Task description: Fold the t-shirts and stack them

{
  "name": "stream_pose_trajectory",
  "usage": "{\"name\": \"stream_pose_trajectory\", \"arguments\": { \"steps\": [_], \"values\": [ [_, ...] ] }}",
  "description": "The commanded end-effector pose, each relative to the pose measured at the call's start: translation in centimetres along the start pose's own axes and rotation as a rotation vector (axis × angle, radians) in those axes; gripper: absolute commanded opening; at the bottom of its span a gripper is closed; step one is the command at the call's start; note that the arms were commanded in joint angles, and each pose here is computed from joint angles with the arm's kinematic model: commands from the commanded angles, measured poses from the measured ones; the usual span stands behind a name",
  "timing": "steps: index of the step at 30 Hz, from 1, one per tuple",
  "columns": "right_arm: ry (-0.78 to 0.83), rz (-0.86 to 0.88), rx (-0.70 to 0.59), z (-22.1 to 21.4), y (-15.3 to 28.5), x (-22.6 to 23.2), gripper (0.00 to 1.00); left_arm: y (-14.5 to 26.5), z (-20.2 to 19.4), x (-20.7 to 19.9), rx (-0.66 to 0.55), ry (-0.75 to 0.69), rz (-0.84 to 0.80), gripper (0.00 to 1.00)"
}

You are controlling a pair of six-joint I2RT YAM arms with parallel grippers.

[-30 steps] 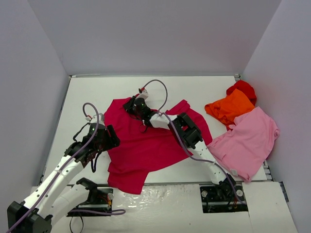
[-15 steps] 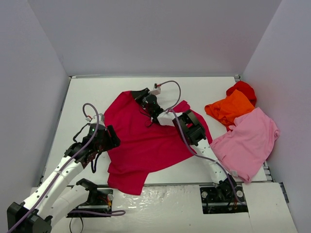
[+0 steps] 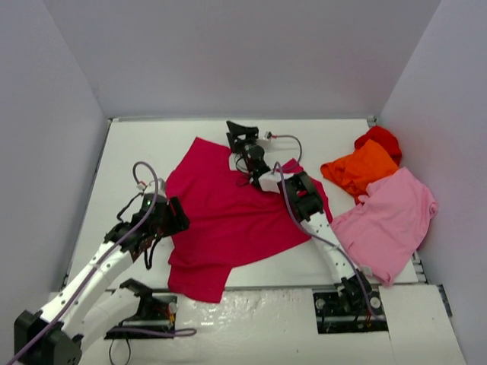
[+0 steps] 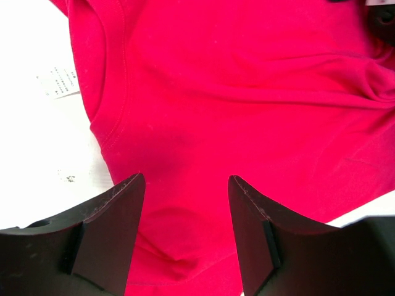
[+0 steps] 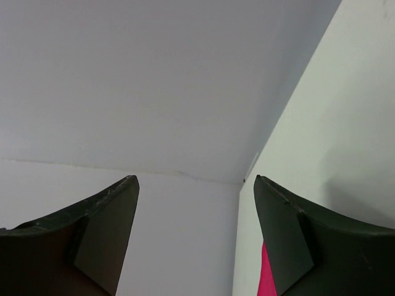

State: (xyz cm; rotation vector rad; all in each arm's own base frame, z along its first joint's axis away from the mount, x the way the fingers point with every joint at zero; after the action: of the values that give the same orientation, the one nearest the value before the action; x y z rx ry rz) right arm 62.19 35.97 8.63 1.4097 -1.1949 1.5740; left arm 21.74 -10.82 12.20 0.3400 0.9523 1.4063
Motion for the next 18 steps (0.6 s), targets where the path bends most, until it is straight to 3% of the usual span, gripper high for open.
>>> {"name": "stream_pose_trajectory", "arguments": {
  "steps": [1,4,8,11,14,15,16,18],
  "values": [
    [0.175,0.151,0.157,-1.1,1.3,8.8,0.72,0.7,2.7,-2.1,-0.074,0.0,-0.061,0.53],
    [0.394,0.102,0.201,-0.7,1.6,12.4,0.69,0.9,3.3,-2.5,-0.094,-0.002,-0.072,0.51],
    [0.841,-0.084,0.263,1.3,3.2,18.6,0.64,1.2,5.2,-4.3,-0.122,-0.007,-0.121,0.5],
    [1.075,-0.296,0.231,4.6,4.8,21.4,0.43,0.5,5.9,-5.8,-0.108,0.0,-0.161,0.45],
    [1.227,-0.58,0.226,8.8,9.9,19.7,0.05,-0.3,7.5,-8.7,-0.099,-0.005,-0.243,0.33],
    [1.235,-0.577,0.185,9.5,10.5,21.6,0.04,-1.1,7.2,-8.6,-0.075,-0.007,-0.23,0.3],
    [1.258,-0.634,0.211,10.1,12.4,19.9,0.0,-2.3,7.6,-9.5,-0.039,-0.014,-0.228,0.27],
    [1.25,-0.68,0.23,11.0,15.0,20.0,0.0,-3.9,8.3,-10.8,0.003,-0.04,-0.237,0.12]
  ]
}}
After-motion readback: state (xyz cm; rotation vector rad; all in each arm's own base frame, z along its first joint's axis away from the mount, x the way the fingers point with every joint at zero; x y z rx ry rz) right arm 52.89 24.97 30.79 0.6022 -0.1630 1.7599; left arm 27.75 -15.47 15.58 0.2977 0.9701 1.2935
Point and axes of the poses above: each gripper's point midway between its finger pads, its own y axis back along the fingers, its own x axis along the line the jaws close on, z = x × y, the point moved 1 cm from there along y, back along the fingers, and after that the axes turned 1 degree about -y, right-handed, at the moved point
